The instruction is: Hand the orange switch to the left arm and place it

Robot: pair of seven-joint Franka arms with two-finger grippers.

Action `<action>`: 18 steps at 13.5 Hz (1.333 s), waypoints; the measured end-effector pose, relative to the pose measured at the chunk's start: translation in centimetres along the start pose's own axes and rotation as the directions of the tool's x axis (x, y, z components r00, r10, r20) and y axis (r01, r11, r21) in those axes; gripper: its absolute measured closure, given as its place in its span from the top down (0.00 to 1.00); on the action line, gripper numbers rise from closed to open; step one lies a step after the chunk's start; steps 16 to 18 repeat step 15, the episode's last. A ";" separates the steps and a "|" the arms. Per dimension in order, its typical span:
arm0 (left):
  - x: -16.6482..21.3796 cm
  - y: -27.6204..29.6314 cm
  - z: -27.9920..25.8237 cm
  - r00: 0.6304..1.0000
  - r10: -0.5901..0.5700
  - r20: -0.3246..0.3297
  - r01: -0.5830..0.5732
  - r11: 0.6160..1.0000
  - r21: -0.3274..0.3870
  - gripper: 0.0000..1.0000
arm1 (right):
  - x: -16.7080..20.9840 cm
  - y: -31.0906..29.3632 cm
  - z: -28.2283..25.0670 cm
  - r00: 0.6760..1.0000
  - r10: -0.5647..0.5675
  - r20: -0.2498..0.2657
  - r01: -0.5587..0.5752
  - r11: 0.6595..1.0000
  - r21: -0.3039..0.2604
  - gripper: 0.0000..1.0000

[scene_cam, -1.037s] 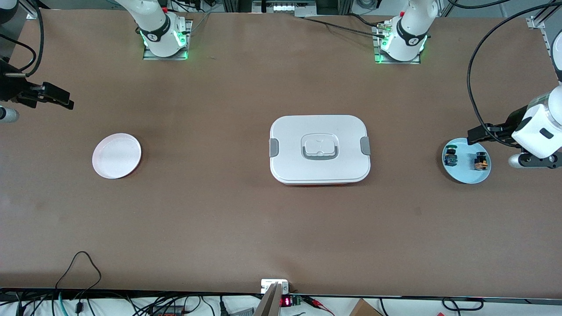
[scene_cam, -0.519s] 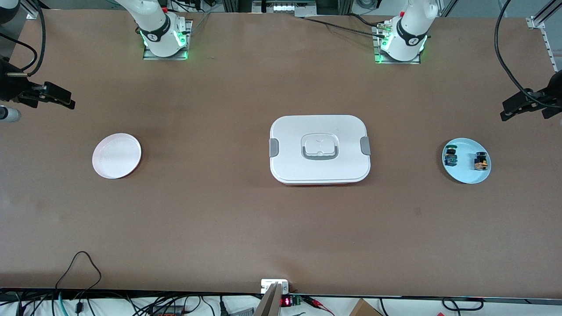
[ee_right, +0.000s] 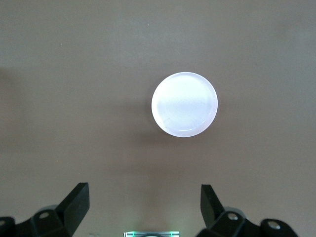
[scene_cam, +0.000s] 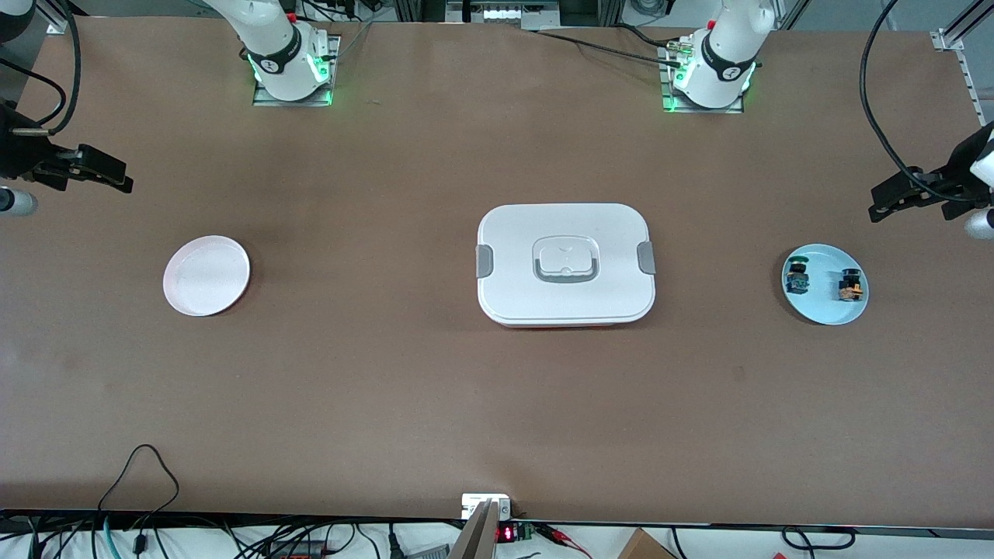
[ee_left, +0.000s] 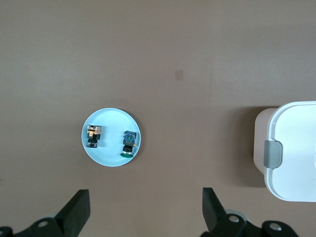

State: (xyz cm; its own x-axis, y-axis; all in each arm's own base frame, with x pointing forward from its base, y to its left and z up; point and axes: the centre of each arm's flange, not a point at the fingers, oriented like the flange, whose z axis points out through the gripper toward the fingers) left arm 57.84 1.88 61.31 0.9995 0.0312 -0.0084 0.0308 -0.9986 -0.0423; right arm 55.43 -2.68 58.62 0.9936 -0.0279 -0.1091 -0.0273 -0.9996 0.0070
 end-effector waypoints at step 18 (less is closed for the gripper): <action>0.7 -1.6 2.1 0.998 -0.029 0.047 0.030 0.999 -0.017 1.00 | 0.0 0.0 0.0 1.000 0.000 0.000 0.000 1.000 0.000 1.00</action>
